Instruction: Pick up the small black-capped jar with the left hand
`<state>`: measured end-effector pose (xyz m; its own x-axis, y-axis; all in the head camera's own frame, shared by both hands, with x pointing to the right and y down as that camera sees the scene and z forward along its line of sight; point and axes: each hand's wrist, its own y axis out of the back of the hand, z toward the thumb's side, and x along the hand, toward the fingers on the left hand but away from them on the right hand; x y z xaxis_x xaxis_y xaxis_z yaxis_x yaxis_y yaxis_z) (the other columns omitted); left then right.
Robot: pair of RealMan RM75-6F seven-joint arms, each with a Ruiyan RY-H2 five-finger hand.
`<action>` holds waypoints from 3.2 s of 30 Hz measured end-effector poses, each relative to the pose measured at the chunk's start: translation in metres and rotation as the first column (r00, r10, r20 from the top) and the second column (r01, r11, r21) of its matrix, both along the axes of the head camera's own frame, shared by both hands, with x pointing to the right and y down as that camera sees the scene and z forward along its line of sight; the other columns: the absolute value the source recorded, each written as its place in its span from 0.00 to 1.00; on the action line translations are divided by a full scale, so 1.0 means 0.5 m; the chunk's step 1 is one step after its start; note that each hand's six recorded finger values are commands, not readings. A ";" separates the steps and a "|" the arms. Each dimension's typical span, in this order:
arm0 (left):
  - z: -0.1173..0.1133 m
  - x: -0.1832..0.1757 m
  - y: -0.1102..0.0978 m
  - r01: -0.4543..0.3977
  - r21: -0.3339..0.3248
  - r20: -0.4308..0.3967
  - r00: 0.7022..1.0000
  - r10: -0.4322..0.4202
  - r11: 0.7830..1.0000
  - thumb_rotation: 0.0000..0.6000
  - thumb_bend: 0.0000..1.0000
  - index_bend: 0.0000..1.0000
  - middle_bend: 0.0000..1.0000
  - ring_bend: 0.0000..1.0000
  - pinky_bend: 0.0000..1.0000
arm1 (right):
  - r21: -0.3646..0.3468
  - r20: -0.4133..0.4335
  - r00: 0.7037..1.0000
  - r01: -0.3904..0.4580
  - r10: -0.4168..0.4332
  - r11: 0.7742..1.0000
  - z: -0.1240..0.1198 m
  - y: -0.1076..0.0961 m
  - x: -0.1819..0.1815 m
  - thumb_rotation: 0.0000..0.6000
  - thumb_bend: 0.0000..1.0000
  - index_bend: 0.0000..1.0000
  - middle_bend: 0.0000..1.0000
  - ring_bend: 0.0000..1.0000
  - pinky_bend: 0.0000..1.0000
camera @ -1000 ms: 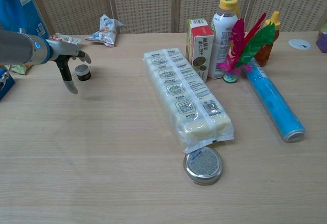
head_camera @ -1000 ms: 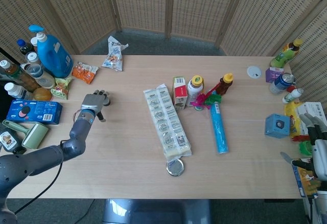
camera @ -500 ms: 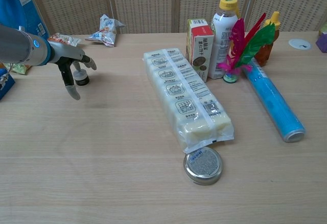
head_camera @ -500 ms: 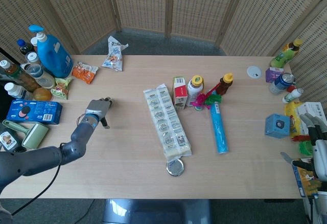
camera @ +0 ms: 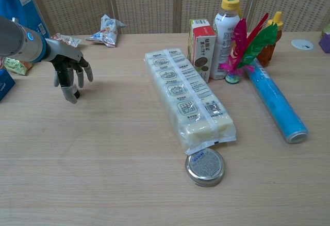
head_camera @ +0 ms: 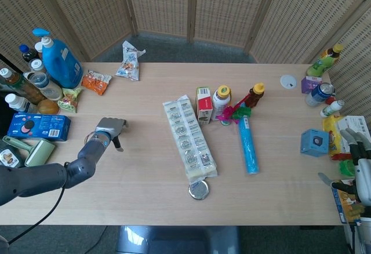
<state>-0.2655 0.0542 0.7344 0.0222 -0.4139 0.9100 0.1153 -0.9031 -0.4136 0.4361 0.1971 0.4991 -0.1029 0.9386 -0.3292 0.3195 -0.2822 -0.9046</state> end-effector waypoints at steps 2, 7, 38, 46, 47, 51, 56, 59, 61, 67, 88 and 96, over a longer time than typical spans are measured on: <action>-0.006 -0.003 -0.009 -0.006 0.025 -0.005 1.000 0.006 1.000 1.00 0.00 0.17 0.08 0.32 0.42 | 0.000 0.001 1.000 0.000 0.000 1.000 0.000 0.000 0.000 1.00 0.00 0.00 0.00 0.00 0.00; -0.024 -0.025 -0.029 -0.007 0.090 -0.023 1.000 0.009 0.996 1.00 0.00 0.14 0.00 0.22 0.39 | -0.002 0.001 1.000 0.002 -0.002 1.000 0.001 0.000 -0.001 1.00 0.00 0.00 0.00 0.00 0.00; 0.037 -0.102 0.024 -0.187 0.214 0.079 0.982 0.174 0.959 1.00 0.00 0.12 0.00 0.00 0.22 | -0.009 -0.001 1.000 0.007 -0.007 1.000 0.006 0.001 -0.006 1.00 0.00 0.00 0.00 0.00 0.00; 0.055 -0.069 0.023 -0.194 0.267 0.071 0.981 0.181 0.944 1.00 0.00 0.19 0.17 0.01 0.26 | -0.010 0.004 1.000 0.005 -0.005 1.000 0.006 0.000 -0.005 1.00 0.00 0.00 0.00 0.00 0.00; 0.057 -0.067 0.023 -0.198 0.272 0.074 0.980 0.184 0.942 1.00 0.00 0.21 0.20 0.05 0.28 | -0.009 0.005 1.000 0.003 -0.003 1.000 0.006 0.000 -0.004 1.00 0.00 0.00 0.00 0.00 0.00; 0.064 -0.062 0.026 -0.215 0.290 0.090 0.976 0.197 0.932 1.00 0.00 0.36 0.27 0.22 0.41 | -0.007 0.009 1.000 0.000 0.000 1.000 0.004 0.000 -0.002 1.00 0.00 0.00 0.00 0.00 0.00; 0.075 -0.059 0.032 -0.220 0.292 0.096 0.975 0.200 0.931 1.00 0.00 0.46 0.34 0.34 0.55 | -0.008 0.013 1.000 0.001 -0.001 1.000 0.004 0.000 -0.002 1.00 0.00 0.00 0.00 0.00 0.00; 0.079 -0.054 0.033 -0.225 0.297 0.094 0.974 0.206 0.928 1.00 0.00 0.49 0.37 0.39 0.62 | -0.007 0.014 1.000 -0.001 0.002 1.000 0.003 0.000 -0.001 1.00 0.00 0.00 0.00 0.00 0.00; 0.081 -0.052 0.035 -0.232 0.300 0.096 0.972 0.213 0.925 1.00 0.00 0.51 0.39 0.42 0.62 | -0.007 0.015 1.000 -0.002 0.002 1.000 0.003 0.000 -0.001 1.00 0.00 0.00 0.00 0.00 0.00; 0.084 -0.050 0.037 -0.244 0.309 0.101 0.969 0.224 0.919 1.00 0.00 0.63 0.52 0.56 0.71 | -0.008 0.018 1.000 -0.002 0.002 1.000 0.003 0.000 -0.001 1.00 0.00 0.00 0.00 0.00 0.00; 0.047 -0.053 0.016 -0.218 0.381 0.079 0.976 0.203 0.899 1.00 0.00 0.81 0.64 0.69 0.79 | -0.001 0.027 1.000 0.005 -0.005 1.000 -0.002 0.001 -0.005 1.00 0.00 0.00 0.00 0.00 0.00; -0.050 -0.037 -0.014 -0.198 0.455 0.037 0.978 0.204 0.868 1.00 0.00 0.81 0.63 0.69 0.79 | 0.010 0.045 0.999 0.018 -0.019 1.000 -0.010 0.003 -0.014 1.00 0.00 0.00 0.00 0.00 0.00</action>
